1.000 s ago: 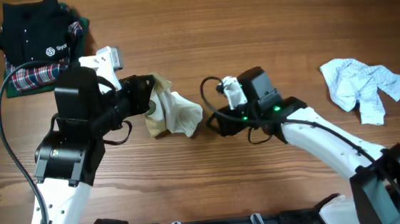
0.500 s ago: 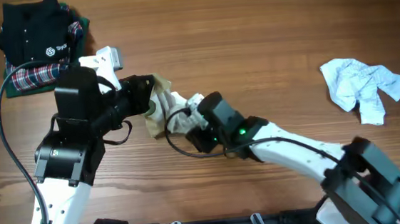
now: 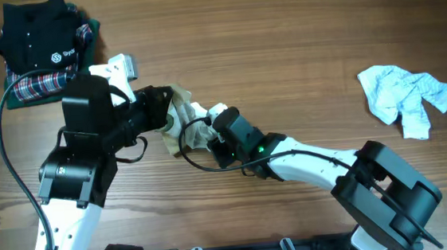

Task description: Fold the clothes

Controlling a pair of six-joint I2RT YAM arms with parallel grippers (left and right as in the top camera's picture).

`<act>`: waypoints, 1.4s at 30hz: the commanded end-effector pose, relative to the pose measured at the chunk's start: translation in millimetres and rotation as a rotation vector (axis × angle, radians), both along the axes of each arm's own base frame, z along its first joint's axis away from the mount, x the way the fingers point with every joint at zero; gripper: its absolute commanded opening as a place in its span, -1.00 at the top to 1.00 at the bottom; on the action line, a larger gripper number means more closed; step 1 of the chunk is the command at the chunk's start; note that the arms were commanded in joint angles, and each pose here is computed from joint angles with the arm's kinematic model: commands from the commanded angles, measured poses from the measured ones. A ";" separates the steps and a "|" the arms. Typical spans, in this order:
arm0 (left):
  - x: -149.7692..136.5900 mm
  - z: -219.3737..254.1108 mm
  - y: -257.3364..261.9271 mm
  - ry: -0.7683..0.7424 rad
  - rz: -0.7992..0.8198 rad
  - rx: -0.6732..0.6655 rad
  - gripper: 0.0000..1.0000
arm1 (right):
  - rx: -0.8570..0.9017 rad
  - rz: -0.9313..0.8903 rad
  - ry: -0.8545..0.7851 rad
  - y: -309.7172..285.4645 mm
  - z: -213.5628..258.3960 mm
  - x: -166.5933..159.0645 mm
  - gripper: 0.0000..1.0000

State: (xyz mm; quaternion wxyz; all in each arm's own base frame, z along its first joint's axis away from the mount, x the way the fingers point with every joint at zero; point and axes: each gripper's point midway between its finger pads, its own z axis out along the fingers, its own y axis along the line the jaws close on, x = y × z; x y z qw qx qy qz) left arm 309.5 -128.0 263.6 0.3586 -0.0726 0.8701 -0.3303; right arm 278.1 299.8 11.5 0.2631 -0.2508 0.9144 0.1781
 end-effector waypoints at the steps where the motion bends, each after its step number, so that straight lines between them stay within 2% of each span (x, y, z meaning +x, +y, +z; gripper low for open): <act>1: 1.8 5.0 1.8 -0.026 -0.004 0.014 0.92 | -0.007 -0.002 -0.002 1.8 -3.7 0.6 0.50; 6: 1.8 5.1 1.9 -0.027 -0.004 0.013 0.92 | -0.014 -0.007 0.003 2.2 -12.8 1.9 0.55; 8: 1.8 5.0 1.9 -0.026 -0.004 0.014 0.92 | -0.011 -0.015 0.009 3.3 -19.1 3.1 0.63; 11: 1.9 5.1 1.9 -0.027 -0.004 0.014 0.92 | -0.012 -0.031 0.011 4.0 -16.4 5.8 0.89; 13: 2.6 4.7 3.3 -0.027 0.004 0.019 0.92 | -0.051 -0.063 -0.003 -2.6 -6.7 14.5 0.91; 16: 3.7 4.2 5.4 -0.029 0.015 0.027 0.92 | -0.028 -0.112 -0.048 -18.9 34.8 37.8 0.91; 19: 4.0 4.1 5.8 -0.029 0.017 0.029 0.92 | 0.074 -0.226 -0.120 -61.3 103.0 66.3 0.91; 21: 4.0 4.1 5.8 -0.029 0.017 0.029 0.92 | 0.138 -0.238 -0.171 -88.0 141.2 73.9 0.91; 24: 0.7 -1.0 6.5 -0.006 0.014 0.038 0.92 | 0.135 -0.231 -0.172 -115.2 156.1 68.8 0.91; 27: -7.6 -15.2 11.7 0.025 -0.012 0.115 0.92 | 0.179 -0.191 -0.152 -118.6 163.9 62.9 0.92; 30: -3.4 -28.2 37.1 0.055 0.105 0.222 0.92 | 0.198 -0.190 -0.202 -129.9 182.8 73.9 0.91; 33: 22.2 -15.5 41.8 -0.038 0.159 0.232 0.92 | 0.160 -0.140 -0.367 -140.2 214.1 95.6 0.91; 36: 60.8 20.4 36.1 -0.232 0.191 0.183 0.92 | 0.169 -0.147 -0.528 -149.9 267.7 117.2 0.92; 38: 70.9 44.1 34.1 -0.334 0.202 0.154 0.92 | 0.158 -0.153 -0.602 -160.2 296.2 126.1 0.91; 40: 72.2 50.9 32.8 -0.361 0.200 0.143 0.92 | 0.146 -0.163 -0.611 -167.4 301.8 128.1 0.91; 42: 64.5 36.5 26.1 -0.297 0.152 0.138 0.92 | 0.119 -0.167 -0.520 -170.8 281.4 119.6 0.91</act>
